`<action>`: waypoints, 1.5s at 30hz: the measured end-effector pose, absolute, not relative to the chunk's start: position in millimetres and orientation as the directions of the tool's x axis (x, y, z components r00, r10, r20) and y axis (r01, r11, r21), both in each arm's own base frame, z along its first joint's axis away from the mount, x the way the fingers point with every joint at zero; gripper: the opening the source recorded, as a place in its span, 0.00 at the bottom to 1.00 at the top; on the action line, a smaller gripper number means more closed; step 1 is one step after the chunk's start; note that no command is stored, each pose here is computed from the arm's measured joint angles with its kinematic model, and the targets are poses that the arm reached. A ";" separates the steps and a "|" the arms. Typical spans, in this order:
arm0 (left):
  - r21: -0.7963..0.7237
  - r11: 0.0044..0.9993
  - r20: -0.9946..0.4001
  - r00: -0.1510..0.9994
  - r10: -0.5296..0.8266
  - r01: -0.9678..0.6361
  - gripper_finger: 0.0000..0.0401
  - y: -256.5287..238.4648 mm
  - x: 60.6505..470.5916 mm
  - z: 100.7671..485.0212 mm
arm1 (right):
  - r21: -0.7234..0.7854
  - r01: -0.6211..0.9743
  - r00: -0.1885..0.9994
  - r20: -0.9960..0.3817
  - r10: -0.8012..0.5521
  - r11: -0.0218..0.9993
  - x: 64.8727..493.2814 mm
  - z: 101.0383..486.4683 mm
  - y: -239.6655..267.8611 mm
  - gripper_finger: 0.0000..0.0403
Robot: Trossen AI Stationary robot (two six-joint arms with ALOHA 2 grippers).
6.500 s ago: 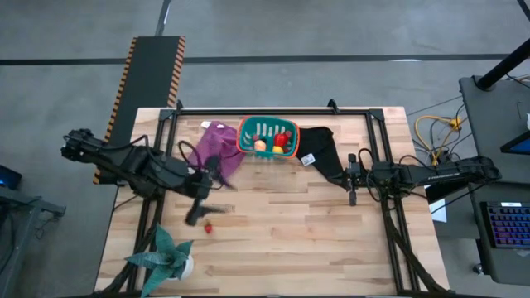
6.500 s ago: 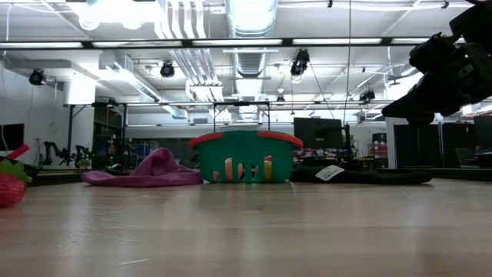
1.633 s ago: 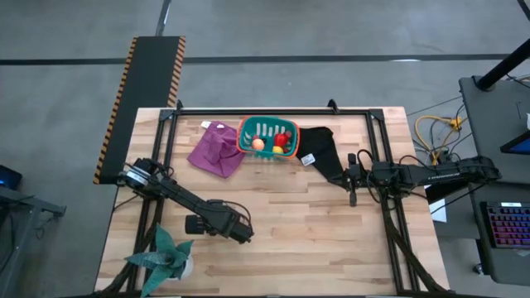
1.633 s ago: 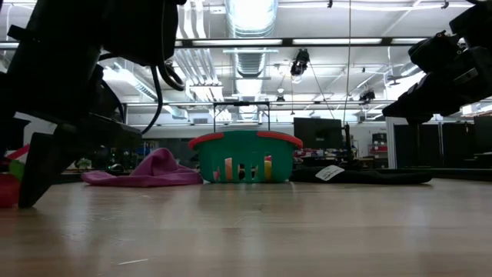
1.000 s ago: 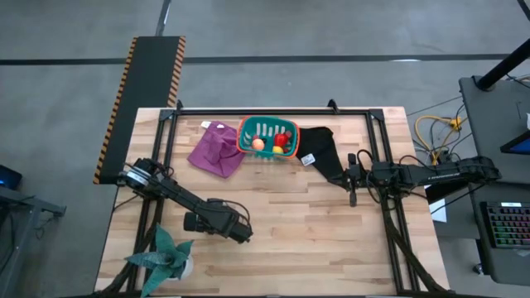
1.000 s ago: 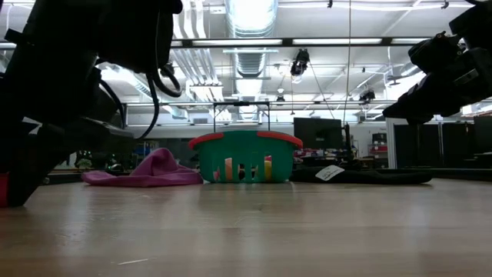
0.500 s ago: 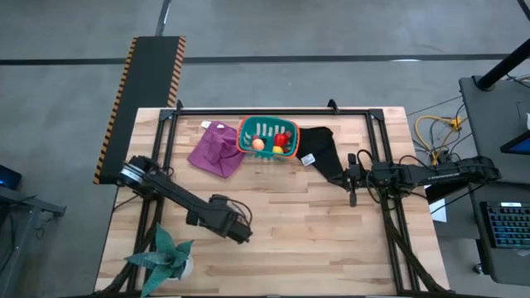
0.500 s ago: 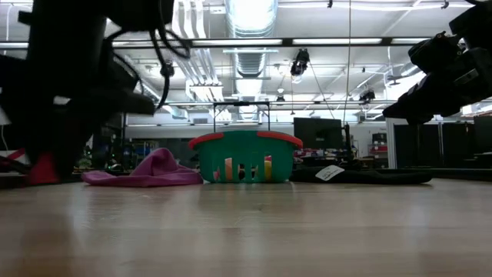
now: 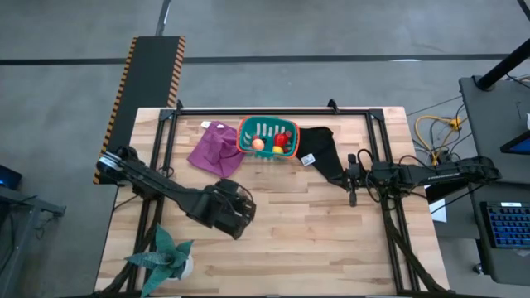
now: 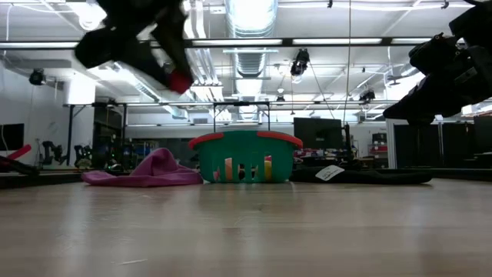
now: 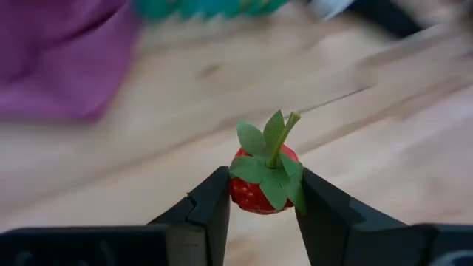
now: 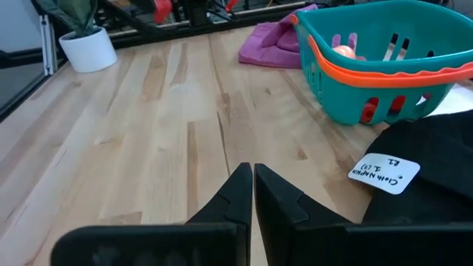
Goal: Pick and placing Produce into tupperware
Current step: Put the red strawberry into the blue bin
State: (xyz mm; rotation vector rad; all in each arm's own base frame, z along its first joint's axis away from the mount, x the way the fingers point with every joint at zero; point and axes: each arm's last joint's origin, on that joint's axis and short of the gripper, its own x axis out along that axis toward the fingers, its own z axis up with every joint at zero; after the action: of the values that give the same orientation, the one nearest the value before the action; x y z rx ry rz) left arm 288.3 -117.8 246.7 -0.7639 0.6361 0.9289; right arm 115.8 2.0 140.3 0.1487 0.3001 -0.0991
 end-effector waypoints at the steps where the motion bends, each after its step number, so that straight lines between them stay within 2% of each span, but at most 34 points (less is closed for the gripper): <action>1: -0.325 0.413 -0.726 0.504 0.467 -0.851 0.28 -117.8 290.0 251.8 | 0.131 0.119 0.951 -0.301 -0.075 0.984 115.8 140.3 2.0 0.02; 7: -0.397 0.595 -0.529 0.704 0.474 -0.699 0.28 -118.9 299.7 280.9 | 0.164 0.130 0.952 -0.298 -0.076 0.978 115.9 140.7 2.0 0.02; 13: -0.303 0.795 -0.328 0.841 0.431 -0.526 0.28 -121.8 311.8 313.1 | 0.234 0.152 0.952 -0.298 -0.078 0.960 115.9 140.7 1.9 0.02; 16: -0.259 0.844 -0.245 0.877 0.413 -0.469 0.28 -118.5 314.2 328.5 | 0.276 0.163 0.953 -0.294 -0.078 0.947 116.0 141.1 1.9 0.02; 23: -0.247 0.855 -0.230 0.884 0.406 -0.457 0.28 -74.3 311.5 349.9 | 0.315 0.162 0.961 -0.265 -0.077 0.935 116.8 143.9 2.0 0.02; 27: -0.234 0.841 -0.259 0.865 0.431 -0.489 0.28 -36.1 313.0 352.9 | 0.319 0.157 0.966 -0.248 -0.077 0.935 117.2 145.5 2.0 0.02; 31: -0.274 0.837 -0.289 0.870 0.398 -0.474 0.28 6.2 317.1 351.7 | 0.319 0.157 0.966 -0.248 -0.077 0.935 117.2 145.5 2.0 0.02; 39: -0.302 0.761 -0.388 0.803 0.452 -0.575 0.28 88.4 321.4 329.0 | 0.318 0.157 0.965 -0.250 -0.077 0.935 117.2 145.3 2.0 0.02; 45: -0.312 0.697 -0.464 0.744 0.481 -0.645 0.28 125.4 327.8 302.6 | 0.314 0.159 0.963 -0.257 -0.077 0.936 117.0 144.6 2.0 0.02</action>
State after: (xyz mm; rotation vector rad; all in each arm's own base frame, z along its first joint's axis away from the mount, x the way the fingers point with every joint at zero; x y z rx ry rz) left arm 327.8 125.4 302.6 -0.4816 0.3640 0.6438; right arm 117.0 2.0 144.6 0.3388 0.2445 -0.1216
